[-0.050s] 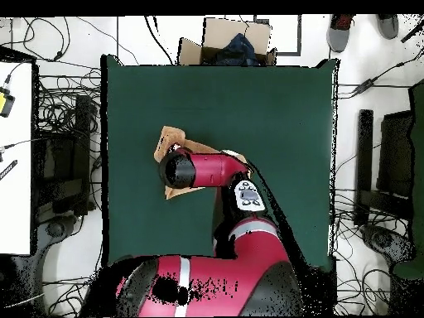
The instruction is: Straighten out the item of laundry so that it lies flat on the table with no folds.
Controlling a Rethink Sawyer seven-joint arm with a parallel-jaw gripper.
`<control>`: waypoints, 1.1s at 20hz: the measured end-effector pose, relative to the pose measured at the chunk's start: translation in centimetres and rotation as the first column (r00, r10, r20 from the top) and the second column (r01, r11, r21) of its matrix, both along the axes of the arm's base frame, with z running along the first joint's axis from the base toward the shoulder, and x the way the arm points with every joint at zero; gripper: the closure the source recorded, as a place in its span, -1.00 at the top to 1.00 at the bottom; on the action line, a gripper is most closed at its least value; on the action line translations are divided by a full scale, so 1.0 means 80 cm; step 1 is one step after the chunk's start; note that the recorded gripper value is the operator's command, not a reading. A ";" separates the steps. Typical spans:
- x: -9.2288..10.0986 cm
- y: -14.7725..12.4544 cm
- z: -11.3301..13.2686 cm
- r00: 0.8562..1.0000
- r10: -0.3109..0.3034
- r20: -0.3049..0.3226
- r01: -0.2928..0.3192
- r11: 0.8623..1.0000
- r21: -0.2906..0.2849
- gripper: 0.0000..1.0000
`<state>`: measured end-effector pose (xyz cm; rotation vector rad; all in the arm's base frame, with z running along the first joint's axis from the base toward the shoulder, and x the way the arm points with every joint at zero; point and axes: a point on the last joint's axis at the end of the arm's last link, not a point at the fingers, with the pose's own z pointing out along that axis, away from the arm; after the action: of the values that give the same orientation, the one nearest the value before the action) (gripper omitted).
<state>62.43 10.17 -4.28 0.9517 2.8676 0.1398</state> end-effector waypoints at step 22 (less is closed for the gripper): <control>-0.008 -0.006 0.003 0.987 -0.156 0.033 0.154 0.987 0.052 1.00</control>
<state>61.79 9.67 -4.02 1.1646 2.7552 0.2126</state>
